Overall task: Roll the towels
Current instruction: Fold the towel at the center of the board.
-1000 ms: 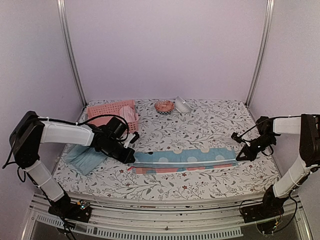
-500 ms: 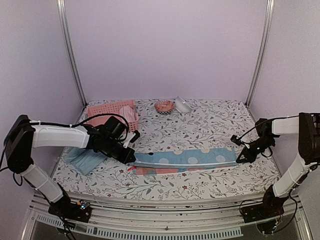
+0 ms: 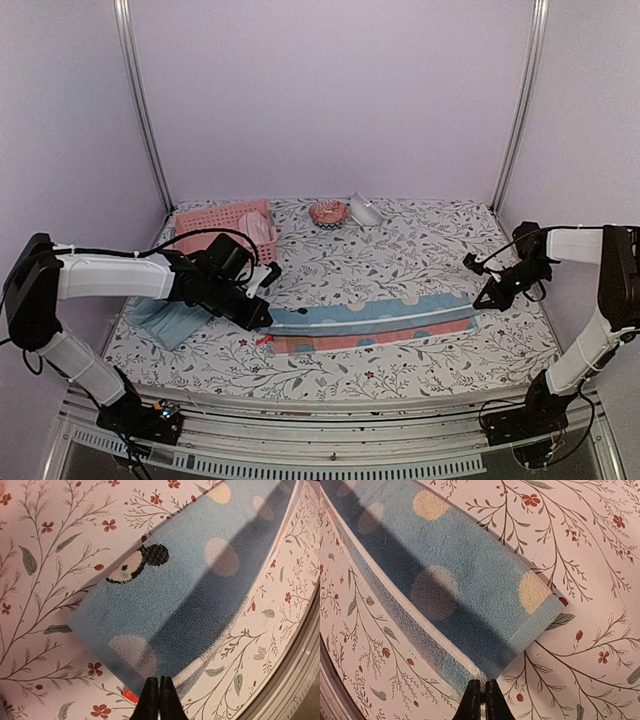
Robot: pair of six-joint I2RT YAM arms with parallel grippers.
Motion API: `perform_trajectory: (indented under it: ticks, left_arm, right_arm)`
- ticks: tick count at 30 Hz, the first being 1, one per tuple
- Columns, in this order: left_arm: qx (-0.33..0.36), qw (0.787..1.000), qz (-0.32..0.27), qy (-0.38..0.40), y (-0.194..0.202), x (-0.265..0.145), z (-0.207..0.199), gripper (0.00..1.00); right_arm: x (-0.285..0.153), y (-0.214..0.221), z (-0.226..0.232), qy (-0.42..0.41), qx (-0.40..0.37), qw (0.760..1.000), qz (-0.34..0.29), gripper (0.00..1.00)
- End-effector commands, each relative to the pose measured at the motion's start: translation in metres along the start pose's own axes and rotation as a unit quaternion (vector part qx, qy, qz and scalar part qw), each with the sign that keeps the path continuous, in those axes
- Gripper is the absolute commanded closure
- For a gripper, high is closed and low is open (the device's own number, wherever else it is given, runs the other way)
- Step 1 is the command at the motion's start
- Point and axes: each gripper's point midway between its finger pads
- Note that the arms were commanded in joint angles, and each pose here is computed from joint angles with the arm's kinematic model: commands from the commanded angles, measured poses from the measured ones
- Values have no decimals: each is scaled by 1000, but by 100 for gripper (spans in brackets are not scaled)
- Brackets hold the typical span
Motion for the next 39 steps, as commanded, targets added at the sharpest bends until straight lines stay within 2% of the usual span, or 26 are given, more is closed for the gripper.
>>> perform_trajectory:
  ticks: [1,5,8,10,11,12,14,18,22,24,27,28,32,33,39]
  left_arm:
    - [14,998,34,41,18,3,-16,98]
    - [11,994,82,68,40,13,-24,96]
    - [14,990,121,68,57,15,-24,88]
    - [26,988,125,81,59,13,-32,80]
    - [35,987,122,100,57,9,-41,78]
    - [41,985,118,119,54,4,-49,72]
    - [54,983,105,143,44,-7,-61,64]
    - [74,987,55,133,16,-22,-63,64]
    - [63,994,10,86,-12,-22,-46,65]
    - [35,998,-15,46,-29,-18,-29,68]
    - [-23,999,-14,24,-42,-3,-10,79]
    - [-36,999,-10,24,-43,1,-8,82]
    - [-74,997,-9,-2,-46,17,6,87]
    - [-82,996,-12,-14,-46,20,11,87]
    - [-113,992,2,-55,-30,43,33,91]
  right_arm:
    - [1,11,-7,19,-5,1000,23,97]
    - [9,18,-1,4,-2,1000,26,96]
    - [11,20,8,-5,-7,1000,19,94]
    - [10,23,14,-7,-13,1000,17,90]
    - [9,24,16,-5,-16,1000,15,88]
    - [6,23,17,-2,-18,1000,13,83]
    - [-2,19,15,4,-21,1000,2,70]
    - [-25,-8,15,-5,-29,999,-37,56]
    - [-51,-49,9,-5,-29,995,-98,51]
    - [-55,-63,-2,10,-21,994,-109,52]
    - [-48,-78,-16,24,-1,994,-106,58]
    - [-42,-81,-20,26,8,994,-102,61]
    - [-14,-78,-29,2,70,995,-74,85]
    - [-8,-75,-31,-4,83,994,-67,88]
    - [22,-51,-41,-2,119,992,-32,93]
Point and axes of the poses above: each gripper's point midway between its finger pads, its own x axis out along the fingers, its own z axis along the line the jaws close on, y = z × x, and after that the axes turned 5 degrees about -x, right-handed
